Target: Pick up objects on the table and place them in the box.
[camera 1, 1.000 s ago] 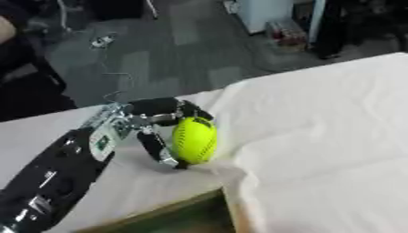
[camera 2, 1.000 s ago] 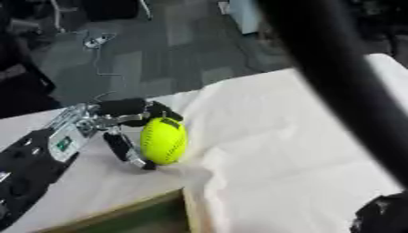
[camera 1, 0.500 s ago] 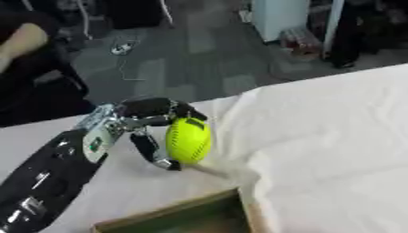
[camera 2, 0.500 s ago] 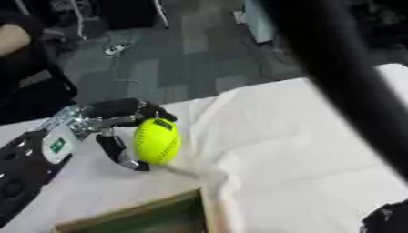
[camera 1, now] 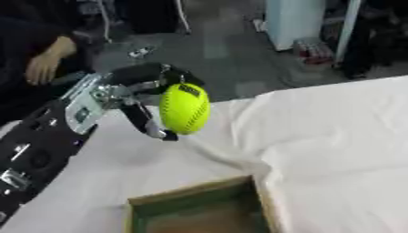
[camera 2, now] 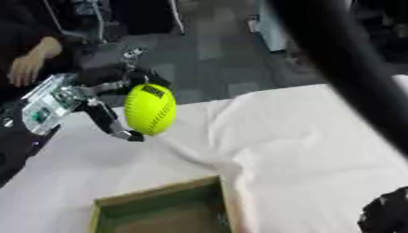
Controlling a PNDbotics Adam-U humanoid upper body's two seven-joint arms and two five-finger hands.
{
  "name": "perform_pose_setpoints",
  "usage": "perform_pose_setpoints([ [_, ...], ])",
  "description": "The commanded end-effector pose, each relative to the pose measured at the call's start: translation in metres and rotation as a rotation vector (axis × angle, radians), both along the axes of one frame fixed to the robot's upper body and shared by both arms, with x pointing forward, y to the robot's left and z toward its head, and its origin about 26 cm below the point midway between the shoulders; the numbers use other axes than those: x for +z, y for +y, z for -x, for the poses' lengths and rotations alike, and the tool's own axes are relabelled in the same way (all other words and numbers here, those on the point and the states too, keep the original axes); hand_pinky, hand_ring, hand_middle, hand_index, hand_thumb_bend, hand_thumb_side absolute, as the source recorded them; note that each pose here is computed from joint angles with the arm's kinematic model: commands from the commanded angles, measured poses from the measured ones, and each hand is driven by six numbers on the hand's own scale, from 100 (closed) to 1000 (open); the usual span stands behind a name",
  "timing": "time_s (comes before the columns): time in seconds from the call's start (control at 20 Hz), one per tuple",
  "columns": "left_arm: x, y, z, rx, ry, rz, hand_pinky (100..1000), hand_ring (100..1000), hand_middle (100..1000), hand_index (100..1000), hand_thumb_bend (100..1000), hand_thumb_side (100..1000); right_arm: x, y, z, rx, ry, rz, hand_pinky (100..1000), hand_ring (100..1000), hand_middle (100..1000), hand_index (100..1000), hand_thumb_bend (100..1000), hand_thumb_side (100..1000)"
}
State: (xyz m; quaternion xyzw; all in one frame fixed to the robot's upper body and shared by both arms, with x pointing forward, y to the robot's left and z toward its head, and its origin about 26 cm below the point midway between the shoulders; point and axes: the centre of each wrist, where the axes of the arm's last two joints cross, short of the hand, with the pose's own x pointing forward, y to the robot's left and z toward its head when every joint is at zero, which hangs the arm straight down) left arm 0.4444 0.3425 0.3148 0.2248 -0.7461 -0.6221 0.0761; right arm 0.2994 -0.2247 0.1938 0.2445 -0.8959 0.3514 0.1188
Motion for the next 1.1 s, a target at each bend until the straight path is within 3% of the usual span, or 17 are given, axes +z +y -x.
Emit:
perform_pose_setpoints([
  [0.05, 0.013, -0.003, 0.011, -0.060, -0.022, -0.037, 100, 100, 197, 456, 100, 304, 0.004, -0.009, 0.003, 0.067, -0.207, 0.084, 100, 387, 495, 586, 100, 937],
  [0.35, 0.000, -0.018, 0.019, -0.151, 0.052, -0.070, 100, 100, 200, 460, 100, 322, 0.003, -0.020, 0.004, 0.076, -0.208, 0.099, 100, 389, 492, 576, 100, 935],
  [0.4, -0.003, -0.020, 0.019, -0.162, 0.068, -0.075, 100, 100, 201, 461, 100, 399, 0.003, -0.022, 0.004, 0.078, -0.210, 0.103, 100, 389, 491, 574, 100, 935],
  [0.45, -0.006, -0.023, 0.019, -0.173, 0.086, -0.081, 100, 100, 202, 462, 100, 343, 0.003, -0.024, 0.004, 0.080, -0.209, 0.106, 100, 390, 491, 573, 100, 935],
  [0.65, -0.019, -0.032, 0.016, -0.214, 0.167, -0.114, 100, 100, 207, 464, 100, 398, 0.001, -0.029, 0.006, 0.087, -0.196, 0.113, 100, 391, 491, 571, 100, 934],
  [1.1, -0.065, -0.036, 0.016, -0.256, 0.395, -0.292, 100, 100, 213, 467, 100, 482, -0.002, -0.041, 0.008, 0.091, -0.164, 0.088, 100, 393, 488, 561, 100, 928],
])
